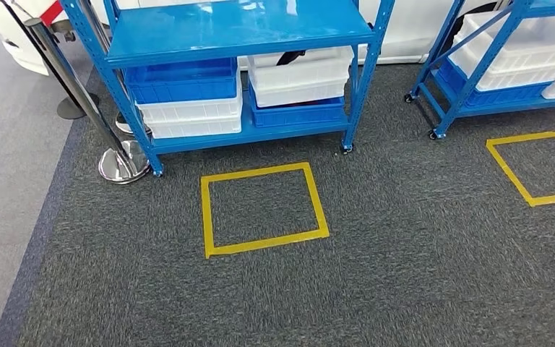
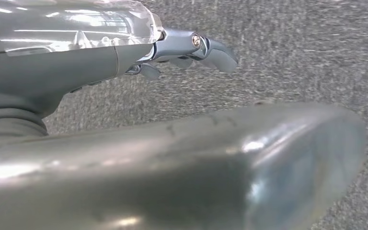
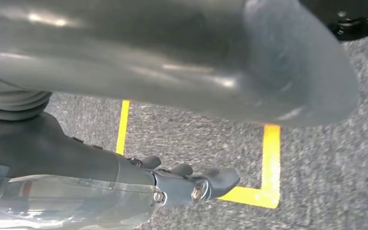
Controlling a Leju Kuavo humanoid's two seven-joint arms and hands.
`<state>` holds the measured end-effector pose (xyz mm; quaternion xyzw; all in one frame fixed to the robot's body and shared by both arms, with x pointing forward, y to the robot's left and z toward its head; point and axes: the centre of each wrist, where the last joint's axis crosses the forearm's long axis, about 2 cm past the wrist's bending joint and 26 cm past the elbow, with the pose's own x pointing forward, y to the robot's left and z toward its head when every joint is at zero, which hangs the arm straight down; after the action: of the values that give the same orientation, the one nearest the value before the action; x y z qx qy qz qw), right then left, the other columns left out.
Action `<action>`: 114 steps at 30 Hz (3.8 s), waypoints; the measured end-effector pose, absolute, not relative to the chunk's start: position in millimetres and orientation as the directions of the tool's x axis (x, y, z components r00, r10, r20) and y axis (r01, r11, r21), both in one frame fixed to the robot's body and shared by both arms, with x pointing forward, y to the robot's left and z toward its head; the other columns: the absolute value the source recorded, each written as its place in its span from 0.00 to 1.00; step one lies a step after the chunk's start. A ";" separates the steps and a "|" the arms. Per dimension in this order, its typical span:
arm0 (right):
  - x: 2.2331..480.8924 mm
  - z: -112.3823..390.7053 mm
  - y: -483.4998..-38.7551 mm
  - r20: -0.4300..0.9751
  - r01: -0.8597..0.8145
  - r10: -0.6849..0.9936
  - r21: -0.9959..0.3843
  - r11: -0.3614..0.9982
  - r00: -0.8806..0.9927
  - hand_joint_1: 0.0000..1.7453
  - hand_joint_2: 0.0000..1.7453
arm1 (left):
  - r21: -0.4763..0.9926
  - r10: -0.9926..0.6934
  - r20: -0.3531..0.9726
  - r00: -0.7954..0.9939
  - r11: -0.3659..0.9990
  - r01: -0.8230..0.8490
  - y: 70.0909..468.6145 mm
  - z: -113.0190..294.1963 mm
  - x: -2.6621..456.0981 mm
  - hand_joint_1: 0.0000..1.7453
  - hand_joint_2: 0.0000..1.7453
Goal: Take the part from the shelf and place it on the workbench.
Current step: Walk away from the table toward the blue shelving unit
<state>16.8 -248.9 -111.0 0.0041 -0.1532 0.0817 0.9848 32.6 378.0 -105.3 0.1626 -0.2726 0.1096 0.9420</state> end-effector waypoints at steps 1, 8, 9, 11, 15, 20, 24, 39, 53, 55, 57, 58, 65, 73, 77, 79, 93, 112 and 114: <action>17.1 -111.0 -249.1 0.300 -0.160 0.158 -0.017 0.987 0.941 0.00 0.00 | 0.244 0.115 0.551 0.827 0.925 -0.291 376.0 -105.6 33.1 0.00 0.00; 14.7 -111.2 -250.3 0.279 -0.136 0.137 -0.020 0.990 0.951 0.00 0.00 | 0.224 0.117 0.550 0.827 0.933 -0.281 358.5 -108.0 33.5 0.00 0.00; 15.6 -111.1 -250.3 0.280 -0.135 0.136 -0.020 0.991 0.950 0.00 0.00 | 0.222 0.117 0.551 0.826 0.934 -0.281 357.3 -108.1 34.4 0.00 0.00; 17.4 -111.0 -250.4 0.282 -0.132 0.133 -0.021 0.991 0.950 0.00 0.00 | 0.218 0.118 0.553 0.825 0.935 -0.280 355.4 -108.1 36.2 0.00 0.00; 17.6 -111.0 -250.5 0.278 -0.128 0.129 -0.022 0.992 0.952 0.00 0.00 | 0.215 0.116 0.553 0.825 0.937 -0.276 354.0 -108.2 37.1 0.00 0.00; 17.4 -111.0 -250.4 0.274 -0.120 0.121 -0.021 0.993 0.954 0.00 0.00 | 0.214 0.117 0.546 0.829 0.938 -0.273 352.2 -108.6 34.9 0.00 0.00; 16.8 -110.7 -247.3 0.272 -0.115 0.115 -0.016 0.993 0.955 0.00 0.00 | 0.217 0.114 0.543 0.832 0.938 -0.270 352.9 -108.6 33.4 0.00 0.00; 16.8 -110.6 -247.7 0.264 -0.108 0.109 -0.020 0.994 0.958 0.00 0.00 | 0.208 0.118 0.541 0.833 0.941 -0.268 347.8 -109.1 34.3 0.00 0.00; 18.0 -110.4 -247.7 0.256 -0.103 0.106 -0.023 0.994 0.961 0.00 0.00 | 0.197 0.118 0.535 0.836 0.945 -0.259 344.1 -109.5 33.9 0.00 0.00; 18.7 -110.3 -247.2 0.256 -0.102 0.104 -0.022 0.995 0.961 0.00 0.00 | 0.197 0.118 0.533 0.838 0.946 -0.258 344.1 -109.6 32.5 0.00 0.00; 20.8 -110.1 -247.1 0.258 -0.101 0.103 -0.021 0.995 0.961 0.00 0.00 | 0.197 0.117 0.533 0.838 0.946 -0.258 344.1 -109.5 33.0 0.00 0.00; 21.8 -110.0 -247.2 0.258 -0.100 0.102 -0.022 0.995 0.961 0.00 0.00 | 0.196 0.117 0.534 0.837 0.946 -0.258 343.8 -109.5 33.7 0.00 0.00; 23.2 -109.9 -247.8 0.252 -0.098 0.101 -0.023 0.995 0.962 0.00 0.00 | 0.192 0.118 0.536 0.836 0.947 -0.257 341.1 -109.4 36.1 0.00 0.00; 18.7 -110.2 -248.4 0.242 -0.096 0.099 -0.025 0.995 0.965 0.00 0.00 | 0.187 0.120 0.536 0.836 0.948 -0.256 336.4 -109.6 37.3 0.00 0.00; 19.0 -110.0 -247.1 0.243 -0.095 0.098 -0.023 0.995 0.965 0.00 0.00 | 0.188 0.118 0.539 0.834 0.948 -0.256 336.2 -109.4 39.2 0.00 0.00; 20.0 -109.9 -247.1 0.244 -0.095 0.098 -0.024 0.995 0.965 0.00 0.00 | 0.188 0.119 0.537 0.835 0.948 -0.256 335.9 -109.5 38.6 0.00 0.00; 25.0 -109.3 -246.2 0.243 -0.096 0.097 -0.018 0.995 0.965 0.00 0.00 | 0.192 0.111 0.531 0.840 0.950 -0.248 336.6 -109.4 36.9 0.00 0.00; 20.9 -109.3 -245.8 0.230 -0.096 0.098 -0.018 0.995 0.968 0.00 0.00 | 0.207 0.100 0.519 0.849 0.949 -0.238 331.4 -109.4 38.4 0.00 0.00; 20.9 -109.2 -245.2 0.230 -0.097 0.098 -0.017 0.995 0.968 0.00 0.00 | 0.208 0.100 0.516 0.851 0.949 -0.237 331.5 -109.4 37.9 0.00 0.00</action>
<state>20.9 -245.2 -109.2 -0.0027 -0.1160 0.0491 0.9920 37.9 331.5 -109.4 0.1330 -0.2584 0.0885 0.9527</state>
